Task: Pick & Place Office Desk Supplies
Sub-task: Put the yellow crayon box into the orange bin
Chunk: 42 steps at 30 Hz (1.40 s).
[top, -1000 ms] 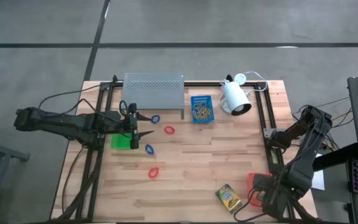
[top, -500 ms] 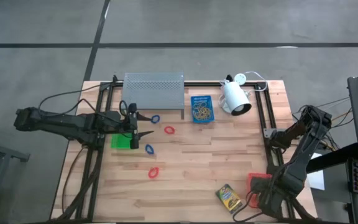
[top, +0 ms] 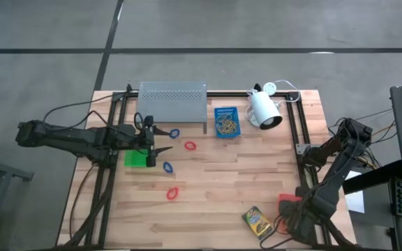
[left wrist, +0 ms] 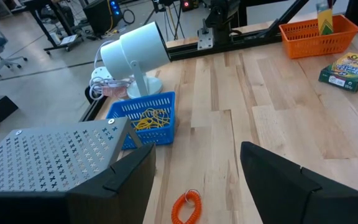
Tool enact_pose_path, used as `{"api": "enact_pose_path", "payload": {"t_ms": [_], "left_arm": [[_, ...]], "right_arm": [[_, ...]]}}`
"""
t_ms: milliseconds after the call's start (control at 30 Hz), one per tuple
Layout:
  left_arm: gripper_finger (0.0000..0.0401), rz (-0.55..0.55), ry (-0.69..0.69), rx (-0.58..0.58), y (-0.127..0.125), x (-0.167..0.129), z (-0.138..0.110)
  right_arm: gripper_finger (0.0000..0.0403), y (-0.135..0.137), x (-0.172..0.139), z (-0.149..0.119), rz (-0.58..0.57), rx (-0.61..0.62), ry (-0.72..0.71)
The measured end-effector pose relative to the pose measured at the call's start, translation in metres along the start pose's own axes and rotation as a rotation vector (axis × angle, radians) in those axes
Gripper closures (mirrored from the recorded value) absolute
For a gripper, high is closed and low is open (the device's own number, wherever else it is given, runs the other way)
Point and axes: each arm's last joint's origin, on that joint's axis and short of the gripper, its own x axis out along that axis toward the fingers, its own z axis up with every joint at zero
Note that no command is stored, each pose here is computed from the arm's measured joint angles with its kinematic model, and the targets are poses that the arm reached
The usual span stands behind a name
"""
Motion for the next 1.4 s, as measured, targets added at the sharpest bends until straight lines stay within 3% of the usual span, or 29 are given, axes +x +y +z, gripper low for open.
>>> {"api": "enact_pose_path", "payload": {"t_ms": [500,967,1400], "left_arm": [[0.0161,0.000,0.000,0.000,0.0000,0.0000,0.0000],[0.0161,0.000,0.000,0.000,0.0000,-0.0001,0.0000],[0.0161,0.000,0.000,0.000,0.0000,-0.0001,0.0000]], "right_arm": [[0.0394,0.0011,0.0006,0.0005,0.013,0.128,-0.003],[0.0392,0.0014,0.0006,0.0021,0.010,0.167,-0.060],[0.0316,0.0043,0.0003,0.0007,0.026,0.163,-0.095]]}}
